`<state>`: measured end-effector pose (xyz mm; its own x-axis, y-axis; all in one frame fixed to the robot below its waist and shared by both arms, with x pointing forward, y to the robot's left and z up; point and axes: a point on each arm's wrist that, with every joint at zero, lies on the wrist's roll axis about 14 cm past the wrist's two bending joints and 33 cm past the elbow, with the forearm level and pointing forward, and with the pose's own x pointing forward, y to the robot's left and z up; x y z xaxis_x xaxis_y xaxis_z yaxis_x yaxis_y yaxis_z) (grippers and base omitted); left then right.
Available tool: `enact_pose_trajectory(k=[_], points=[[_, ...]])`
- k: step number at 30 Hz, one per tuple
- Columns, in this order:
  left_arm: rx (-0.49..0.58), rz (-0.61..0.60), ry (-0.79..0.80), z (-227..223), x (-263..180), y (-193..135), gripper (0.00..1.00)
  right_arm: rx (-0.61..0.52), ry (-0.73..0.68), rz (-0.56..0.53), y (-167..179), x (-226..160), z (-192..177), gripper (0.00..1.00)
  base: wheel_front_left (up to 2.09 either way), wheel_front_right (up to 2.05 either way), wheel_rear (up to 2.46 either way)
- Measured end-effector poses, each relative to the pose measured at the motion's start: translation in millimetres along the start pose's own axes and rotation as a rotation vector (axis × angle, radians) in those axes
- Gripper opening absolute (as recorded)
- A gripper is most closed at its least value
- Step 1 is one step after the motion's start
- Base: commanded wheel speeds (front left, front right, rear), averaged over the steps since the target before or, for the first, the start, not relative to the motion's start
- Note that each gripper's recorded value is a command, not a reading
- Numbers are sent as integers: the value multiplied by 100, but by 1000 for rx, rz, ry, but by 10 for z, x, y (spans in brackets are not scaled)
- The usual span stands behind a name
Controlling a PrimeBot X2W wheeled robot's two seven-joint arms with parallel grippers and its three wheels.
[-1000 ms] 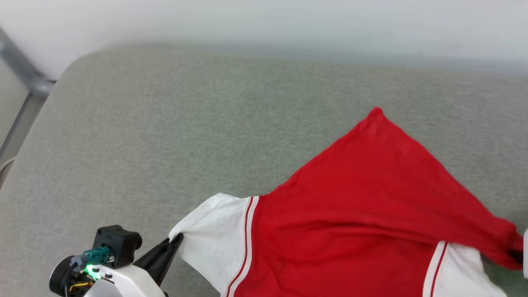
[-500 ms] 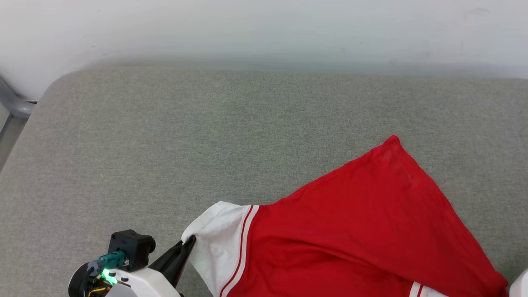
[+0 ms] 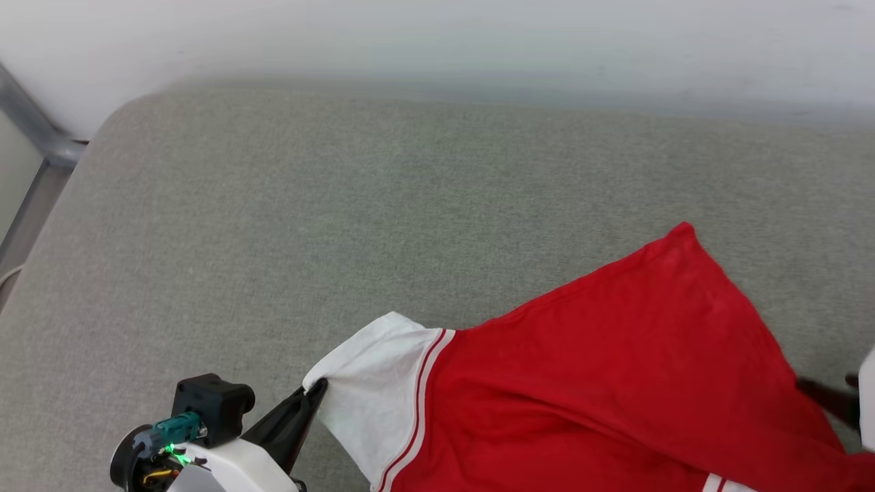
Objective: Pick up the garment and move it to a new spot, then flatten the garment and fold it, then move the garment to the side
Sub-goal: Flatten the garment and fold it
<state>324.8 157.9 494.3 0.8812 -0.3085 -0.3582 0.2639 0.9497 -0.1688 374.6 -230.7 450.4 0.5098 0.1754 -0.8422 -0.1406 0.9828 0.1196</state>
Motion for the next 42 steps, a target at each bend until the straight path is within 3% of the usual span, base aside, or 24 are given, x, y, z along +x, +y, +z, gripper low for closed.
enact_pose_trajectory(k=[12, 24, 34, 36, 37, 42], points=[[-10, 42, 32, -58, 81, 156, 0, -165, -8, 39, 465, 553, 900, 100, 0, 0, 0], [-51, 109, 65, -209, 107, 326, 0, -190, 122, 14, 569, 1454, 958, 100, 0, 0, 0], [-60, 131, 78, -267, 168, 409, 0, -218, 126, 7, 617, 1761, 1000, 100, 0, 0, 0], [-61, 128, 80, -277, 173, 406, 0, -218, 128, 9, 621, 1780, 989, 18, 0, 0, 0], [-61, 129, 81, -282, 173, 409, 0, -218, 129, 12, 628, 1784, 981, 0, 0, 0, 0], [-55, 134, 68, -258, 164, 427, 0, -214, 96, 25, 673, 1765, 1004, 0, 0, 0, 0]])
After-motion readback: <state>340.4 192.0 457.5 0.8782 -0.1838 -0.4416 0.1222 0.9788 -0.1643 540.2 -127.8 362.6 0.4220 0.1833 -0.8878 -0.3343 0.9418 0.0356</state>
